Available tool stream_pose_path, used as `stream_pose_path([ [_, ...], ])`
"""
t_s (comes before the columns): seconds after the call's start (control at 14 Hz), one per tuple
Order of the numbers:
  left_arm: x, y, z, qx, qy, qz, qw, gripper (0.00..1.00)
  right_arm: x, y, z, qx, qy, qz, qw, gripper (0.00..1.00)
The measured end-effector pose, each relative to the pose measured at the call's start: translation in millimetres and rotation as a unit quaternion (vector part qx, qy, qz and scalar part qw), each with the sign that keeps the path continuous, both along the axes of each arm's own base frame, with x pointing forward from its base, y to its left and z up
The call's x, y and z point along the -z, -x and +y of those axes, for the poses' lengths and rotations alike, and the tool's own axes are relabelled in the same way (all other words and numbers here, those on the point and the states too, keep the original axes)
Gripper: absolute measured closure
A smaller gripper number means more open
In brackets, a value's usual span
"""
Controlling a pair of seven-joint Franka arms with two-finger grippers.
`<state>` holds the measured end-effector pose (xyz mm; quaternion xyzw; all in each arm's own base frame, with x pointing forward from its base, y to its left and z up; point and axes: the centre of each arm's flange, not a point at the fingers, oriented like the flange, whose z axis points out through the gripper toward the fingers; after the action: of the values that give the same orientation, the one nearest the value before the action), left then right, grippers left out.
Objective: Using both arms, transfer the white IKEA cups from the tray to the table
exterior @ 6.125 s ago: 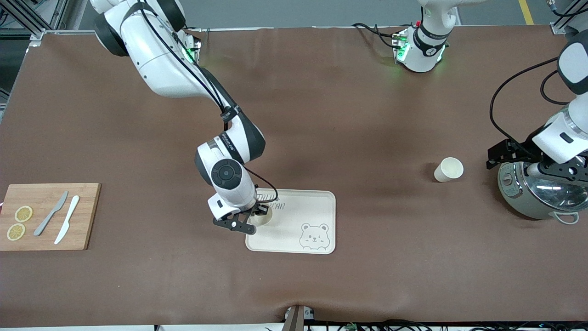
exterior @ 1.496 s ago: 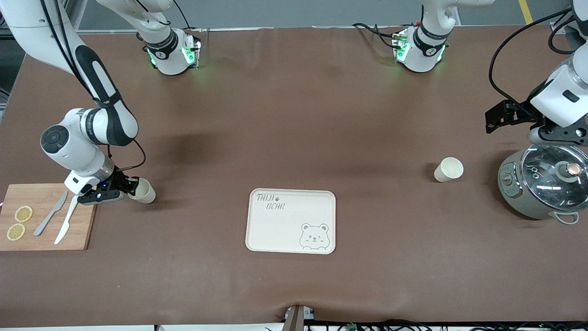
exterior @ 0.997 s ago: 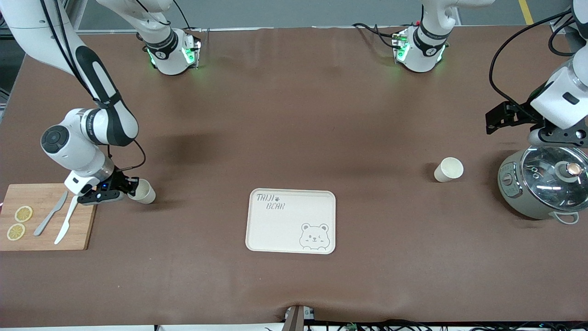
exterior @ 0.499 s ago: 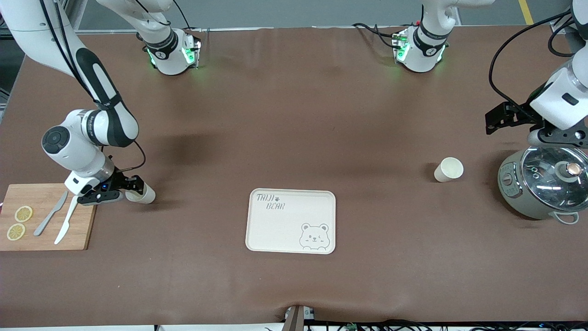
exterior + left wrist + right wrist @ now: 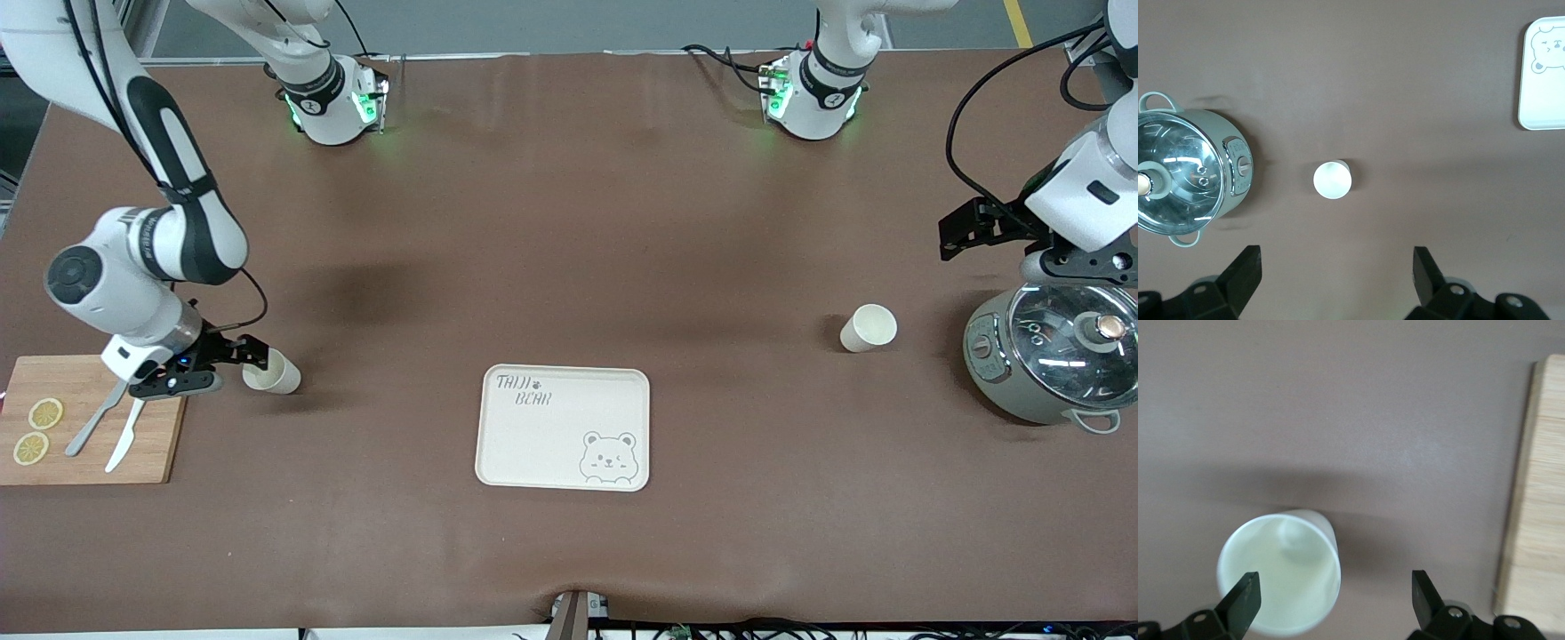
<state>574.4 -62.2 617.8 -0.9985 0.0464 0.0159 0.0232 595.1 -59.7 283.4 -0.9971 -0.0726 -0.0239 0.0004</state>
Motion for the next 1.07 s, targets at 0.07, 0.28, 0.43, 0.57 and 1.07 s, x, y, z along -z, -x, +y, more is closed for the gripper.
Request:
stream_pose_path([
  [0.07, 0.0, 0.0, 0.0, 0.0, 0.0, 0.0, 1.0, 0.0, -26.0, -3.0, -0.5, 0.0, 0.0, 0.01, 1.0, 0.0],
  [0.28, 0.0, 0.0, -0.1, 0.0, 0.0, 0.0, 1.0, 0.0, -109.1, -1.1, 0.2, 0.012, 0.001, 0.021, 1.0, 0.0],
  [0.43, 0.5, -0.2, -0.2, 0.0, 0.0, 0.0, 1.0, 0.0, -155.4, 9.8, 6.4, 0.03, 0.003, 0.011, 0.999, 0.0],
  [0.57, 1.6, -0.7, -0.3, 0.0, 0.0, 0.001, 1.0, 0.0, -195.1, 23.2, 23.9, 0.043, 0.004, 0.0, 0.999, 0.0],
  [1.07, 3.1, -1.2, -2.5, -0.001, 0.009, 0.004, 1.0, 0.0, -301.6, 57.4, 61.5, 0.049, 0.008, 0.032, 0.998, 0.0],
])
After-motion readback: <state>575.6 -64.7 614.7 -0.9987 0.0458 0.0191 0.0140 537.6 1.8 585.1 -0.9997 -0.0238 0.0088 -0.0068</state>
